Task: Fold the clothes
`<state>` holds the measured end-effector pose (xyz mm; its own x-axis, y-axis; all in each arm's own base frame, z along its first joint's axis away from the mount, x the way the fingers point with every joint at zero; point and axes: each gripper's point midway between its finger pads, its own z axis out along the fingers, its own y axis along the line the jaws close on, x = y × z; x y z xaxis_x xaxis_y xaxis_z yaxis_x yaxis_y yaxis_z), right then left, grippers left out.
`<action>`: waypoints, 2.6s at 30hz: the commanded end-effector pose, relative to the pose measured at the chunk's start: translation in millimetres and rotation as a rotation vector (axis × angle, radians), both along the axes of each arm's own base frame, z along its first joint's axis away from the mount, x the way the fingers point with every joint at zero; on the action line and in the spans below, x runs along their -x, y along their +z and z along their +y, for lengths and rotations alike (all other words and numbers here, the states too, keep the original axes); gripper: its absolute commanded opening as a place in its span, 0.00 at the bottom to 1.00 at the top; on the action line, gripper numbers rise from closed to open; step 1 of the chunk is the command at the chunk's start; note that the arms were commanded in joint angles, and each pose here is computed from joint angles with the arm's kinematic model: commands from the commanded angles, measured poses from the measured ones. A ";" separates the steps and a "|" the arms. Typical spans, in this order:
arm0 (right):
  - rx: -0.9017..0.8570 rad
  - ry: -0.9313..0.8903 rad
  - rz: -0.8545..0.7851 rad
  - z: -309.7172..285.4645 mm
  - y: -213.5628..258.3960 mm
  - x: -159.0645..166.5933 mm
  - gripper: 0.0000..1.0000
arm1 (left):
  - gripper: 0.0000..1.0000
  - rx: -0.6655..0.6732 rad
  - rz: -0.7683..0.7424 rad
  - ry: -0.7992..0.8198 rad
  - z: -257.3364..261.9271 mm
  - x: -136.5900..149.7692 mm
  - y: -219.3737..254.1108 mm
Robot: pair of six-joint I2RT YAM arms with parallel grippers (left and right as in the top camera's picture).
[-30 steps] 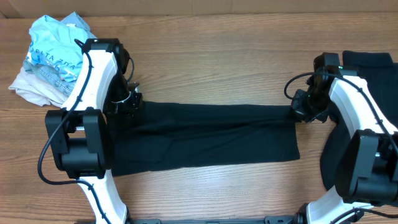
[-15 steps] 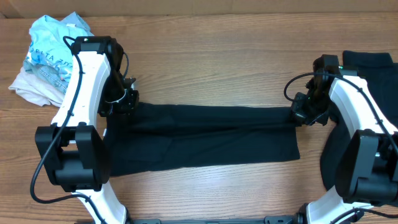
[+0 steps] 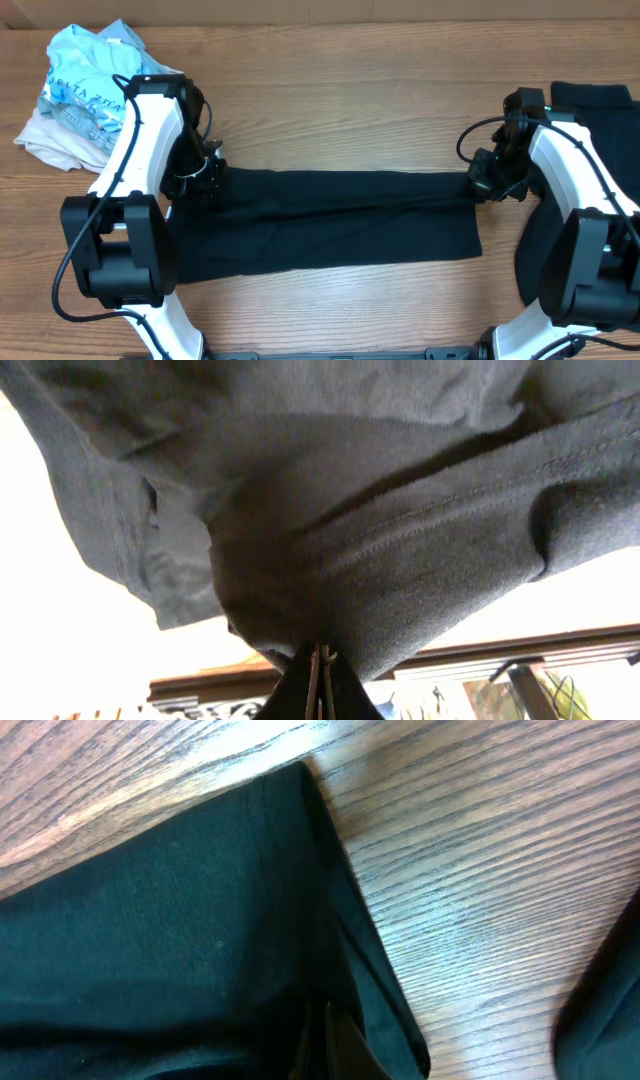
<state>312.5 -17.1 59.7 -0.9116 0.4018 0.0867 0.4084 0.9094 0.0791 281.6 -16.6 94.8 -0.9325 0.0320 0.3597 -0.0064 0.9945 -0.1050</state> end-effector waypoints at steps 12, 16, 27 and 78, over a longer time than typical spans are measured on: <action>-0.005 0.002 0.034 1.4 8.0 6.1 0.06 | 0.04 -0.037 -0.087 0.002 8.1 -16.9 -3.3; -0.006 0.003 0.056 1.9 8.6 11.5 0.12 | 0.04 -0.037 -0.075 0.002 8.0 -14.1 -2.5; 0.031 0.005 0.042 -4.7 7.6 7.8 0.51 | 0.04 -0.037 -0.042 0.000 8.0 -6.1 0.1; 0.020 0.060 -0.288 -3.0 -25.9 -61.1 0.04 | 0.04 -0.037 -0.063 0.000 7.8 -11.2 -1.6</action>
<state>360.8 -13.5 28.8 -0.9264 0.3511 -0.1362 0.3232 0.9268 0.1911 292.1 -11.5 90.0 -0.9481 0.0313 0.3165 0.0073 0.9970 -0.0768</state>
